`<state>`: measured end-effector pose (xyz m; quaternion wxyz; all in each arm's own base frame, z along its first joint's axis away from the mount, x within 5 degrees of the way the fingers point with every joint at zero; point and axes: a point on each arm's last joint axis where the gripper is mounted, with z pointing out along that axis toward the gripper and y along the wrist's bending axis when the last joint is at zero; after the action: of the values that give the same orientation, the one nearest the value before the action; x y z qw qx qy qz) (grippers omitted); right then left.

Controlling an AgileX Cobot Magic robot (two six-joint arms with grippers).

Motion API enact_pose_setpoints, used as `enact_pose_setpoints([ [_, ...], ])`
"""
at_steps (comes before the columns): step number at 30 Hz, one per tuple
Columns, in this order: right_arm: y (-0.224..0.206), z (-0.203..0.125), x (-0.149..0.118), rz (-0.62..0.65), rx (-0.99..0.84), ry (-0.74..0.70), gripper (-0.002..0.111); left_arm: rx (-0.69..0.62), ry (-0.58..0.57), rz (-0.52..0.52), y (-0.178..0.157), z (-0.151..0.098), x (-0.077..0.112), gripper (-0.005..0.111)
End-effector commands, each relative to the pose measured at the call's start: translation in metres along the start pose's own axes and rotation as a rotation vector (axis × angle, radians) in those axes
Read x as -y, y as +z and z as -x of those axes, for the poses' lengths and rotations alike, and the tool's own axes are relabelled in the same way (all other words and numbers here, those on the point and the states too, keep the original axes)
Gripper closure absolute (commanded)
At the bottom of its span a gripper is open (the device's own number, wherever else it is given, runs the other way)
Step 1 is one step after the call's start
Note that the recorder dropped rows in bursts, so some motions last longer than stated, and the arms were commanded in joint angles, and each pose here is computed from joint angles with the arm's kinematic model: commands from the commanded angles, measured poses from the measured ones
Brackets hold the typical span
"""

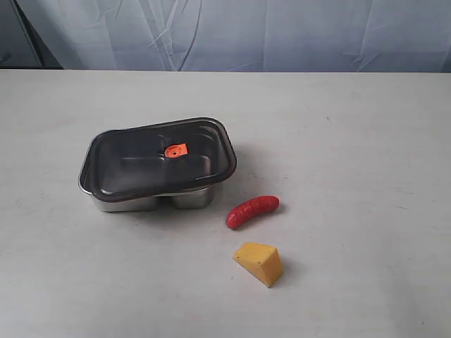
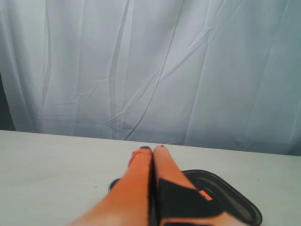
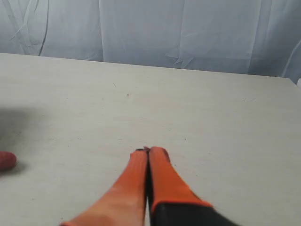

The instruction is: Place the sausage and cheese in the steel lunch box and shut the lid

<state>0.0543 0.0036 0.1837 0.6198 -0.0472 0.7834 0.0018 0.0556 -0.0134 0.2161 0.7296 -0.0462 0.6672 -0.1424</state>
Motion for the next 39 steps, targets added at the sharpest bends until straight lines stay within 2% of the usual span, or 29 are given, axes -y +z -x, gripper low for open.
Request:
enact_pose_setpoints([
  [1,-0.001,0.002,0.0,0.0,0.015,-0.003,0.108,-0.002,0.0,-0.007,0.0,-0.001,0.0,0.107],
  [12,-0.001,0.003,0.0,-0.005,0.025,-0.021,0.108,-0.002,0.0,-0.007,0.0,-0.001,0.0,0.107],
  [15,-0.001,0.01,0.001,-0.005,0.111,0.009,0.108,-0.002,0.0,-0.007,0.0,-0.001,0.0,0.107],
  [16,-0.002,0.015,0.0,0.016,0.166,0.141,0.108,-0.002,0.0,-0.007,0.0,-0.001,0.0,0.107],
  [19,-0.005,0.027,0.001,0.118,0.286,0.826,0.108,-0.002,0.0,-0.007,0.0,-0.001,0.0,0.107],
  [21,-0.006,0.031,0.005,0.148,0.342,1.116,0.108,-0.002,0.0,-0.007,0.0,-0.001,0.0,0.107],
  [22,-0.007,0.033,0.007,0.152,0.367,1.217,0.108,-0.002,0.0,-0.007,0.0,-0.001,0.0,0.107],
  [23,-0.007,0.033,0.009,0.149,0.386,1.254,0.108,-0.002,0.0,-0.007,0.0,-0.001,0.0,0.107],
  [27,-0.011,0.039,0.019,0.102,0.515,1.263,0.108,-0.002,0.0,-0.007,0.0,-0.001,0.0,0.107],
  [30,-0.02,0.046,0.032,0.029,0.712,1.265,0.108,-0.002,-0.001,-0.009,0.0,-0.001,0.0,0.107],
  [32,-0.023,0.048,0.037,0.008,0.778,1.274,0.108,-0.005,-0.002,-0.021,-0.001,-0.001,0.001,0.107],
  [34,-0.02,0.046,0.032,0.079,0.722,1.39,0.108,-0.008,-0.003,-0.031,-0.001,-0.002,0.002,0.107],
  [36,-0.013,0.041,0.02,0.162,0.552,1.437,0.108,-0.008,-0.003,-0.034,-0.001,-0.002,0.002,0.107],
  [39,-0.009,0.038,-0.001,0.195,0.259,1.157,0.109,-0.009,-0.003,-0.041,-0.001,-0.002,0.002,0.107],
])
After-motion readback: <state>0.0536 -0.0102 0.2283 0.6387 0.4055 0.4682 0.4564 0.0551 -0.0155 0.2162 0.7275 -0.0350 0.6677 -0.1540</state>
